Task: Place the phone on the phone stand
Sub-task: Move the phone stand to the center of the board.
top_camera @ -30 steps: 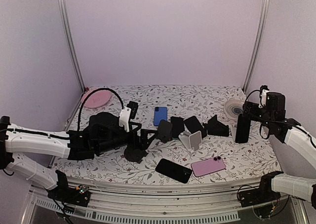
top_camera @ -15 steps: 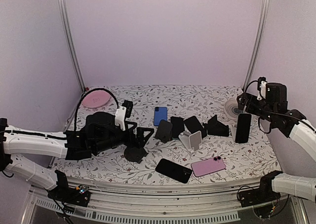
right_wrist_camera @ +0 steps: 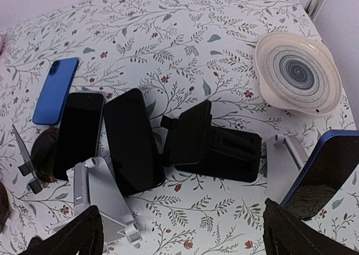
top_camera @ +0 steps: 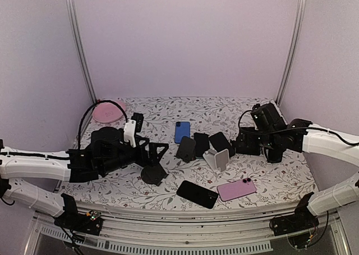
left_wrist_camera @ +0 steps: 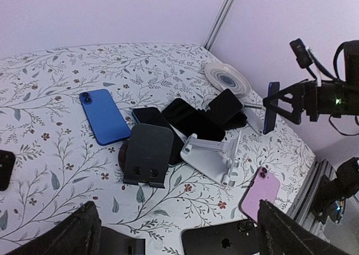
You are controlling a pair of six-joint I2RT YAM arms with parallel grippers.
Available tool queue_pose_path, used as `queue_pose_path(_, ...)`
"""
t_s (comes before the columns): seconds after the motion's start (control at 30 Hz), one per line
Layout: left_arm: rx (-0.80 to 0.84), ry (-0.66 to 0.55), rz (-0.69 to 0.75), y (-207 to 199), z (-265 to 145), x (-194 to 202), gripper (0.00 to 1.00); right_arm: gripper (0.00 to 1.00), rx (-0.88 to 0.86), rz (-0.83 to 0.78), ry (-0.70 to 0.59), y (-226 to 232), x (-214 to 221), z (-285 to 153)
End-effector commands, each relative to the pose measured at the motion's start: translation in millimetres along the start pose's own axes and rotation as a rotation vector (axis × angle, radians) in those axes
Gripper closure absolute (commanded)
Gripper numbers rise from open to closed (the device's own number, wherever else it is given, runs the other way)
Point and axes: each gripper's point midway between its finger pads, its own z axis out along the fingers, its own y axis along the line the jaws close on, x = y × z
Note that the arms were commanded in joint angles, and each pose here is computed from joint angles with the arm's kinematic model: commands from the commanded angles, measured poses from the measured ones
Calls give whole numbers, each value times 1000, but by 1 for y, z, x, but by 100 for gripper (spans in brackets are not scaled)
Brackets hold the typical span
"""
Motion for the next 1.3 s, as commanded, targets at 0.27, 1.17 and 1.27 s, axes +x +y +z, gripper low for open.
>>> queue_pose_path(0.27,-64,-34,-16,27,-18,-9,3,1,-94,-95,174,34,74,37)
queue_pose_path(1.17,-88,-48,-43,44,-25,-9,3,18,-359,-112,318,112,91,158)
queue_pose_path(1.27,-90,-51,-43,45,-25,-10,3,18,-358,-131,314,128,76,176)
